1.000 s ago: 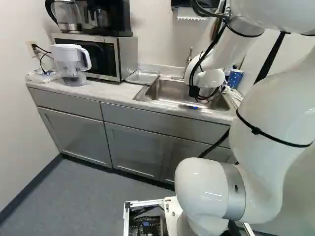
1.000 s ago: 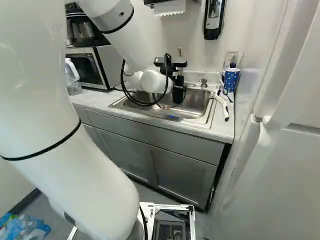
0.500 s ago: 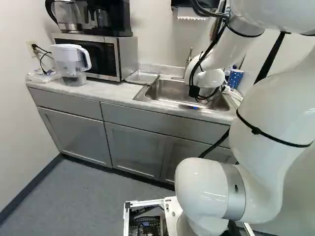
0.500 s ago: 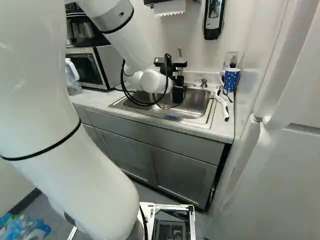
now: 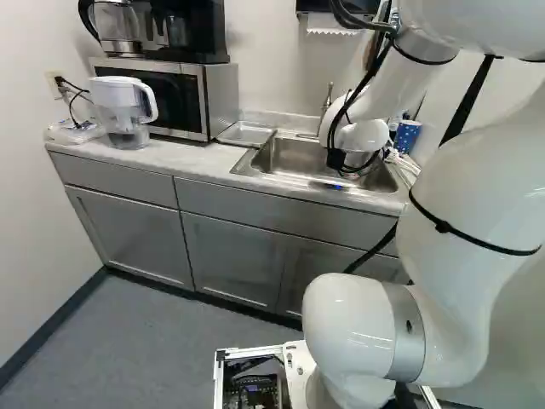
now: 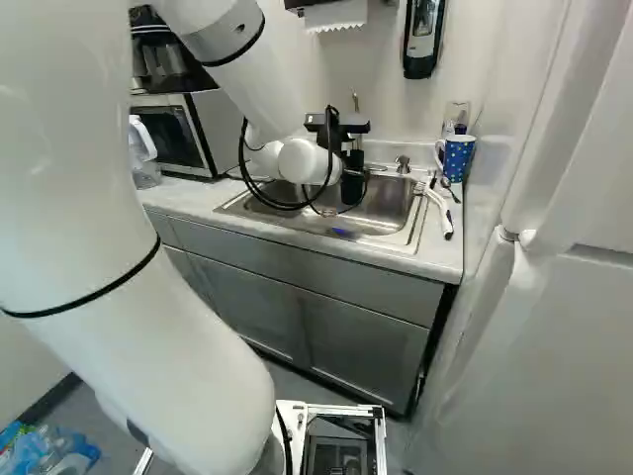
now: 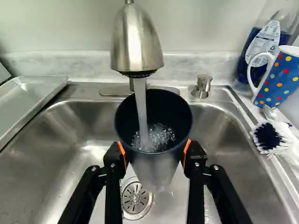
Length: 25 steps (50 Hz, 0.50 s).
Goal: Rinse the cup and place it in the tray
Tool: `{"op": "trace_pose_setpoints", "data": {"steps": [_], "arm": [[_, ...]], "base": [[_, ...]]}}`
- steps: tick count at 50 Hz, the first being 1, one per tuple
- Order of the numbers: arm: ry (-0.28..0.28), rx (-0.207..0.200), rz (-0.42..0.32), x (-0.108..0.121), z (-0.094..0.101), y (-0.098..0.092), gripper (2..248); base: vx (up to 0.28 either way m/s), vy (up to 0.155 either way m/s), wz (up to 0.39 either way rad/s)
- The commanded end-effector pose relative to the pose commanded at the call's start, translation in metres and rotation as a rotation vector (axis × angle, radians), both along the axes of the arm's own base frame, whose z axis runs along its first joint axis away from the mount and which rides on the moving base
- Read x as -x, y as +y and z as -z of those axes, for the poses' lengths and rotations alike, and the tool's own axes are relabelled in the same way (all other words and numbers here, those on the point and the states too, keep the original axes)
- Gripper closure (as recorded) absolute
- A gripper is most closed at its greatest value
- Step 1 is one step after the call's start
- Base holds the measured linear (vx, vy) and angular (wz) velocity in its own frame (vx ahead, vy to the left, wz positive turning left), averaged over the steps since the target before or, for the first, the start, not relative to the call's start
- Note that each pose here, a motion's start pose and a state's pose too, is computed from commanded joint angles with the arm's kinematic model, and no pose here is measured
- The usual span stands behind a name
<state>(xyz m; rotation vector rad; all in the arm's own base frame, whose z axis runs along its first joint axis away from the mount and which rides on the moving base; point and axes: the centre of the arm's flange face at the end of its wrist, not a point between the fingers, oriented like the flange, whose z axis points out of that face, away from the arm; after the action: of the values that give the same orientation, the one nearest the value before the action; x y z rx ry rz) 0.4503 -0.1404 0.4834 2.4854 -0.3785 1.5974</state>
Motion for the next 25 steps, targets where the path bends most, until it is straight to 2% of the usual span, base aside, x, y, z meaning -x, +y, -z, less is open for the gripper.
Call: {"op": "trace_pose_setpoints", "data": {"steps": [25], "arm": [[0.0,0.0,0.0,0.0,0.0,0.0,125]], "base": [[0.0,0.0,0.0]]}}
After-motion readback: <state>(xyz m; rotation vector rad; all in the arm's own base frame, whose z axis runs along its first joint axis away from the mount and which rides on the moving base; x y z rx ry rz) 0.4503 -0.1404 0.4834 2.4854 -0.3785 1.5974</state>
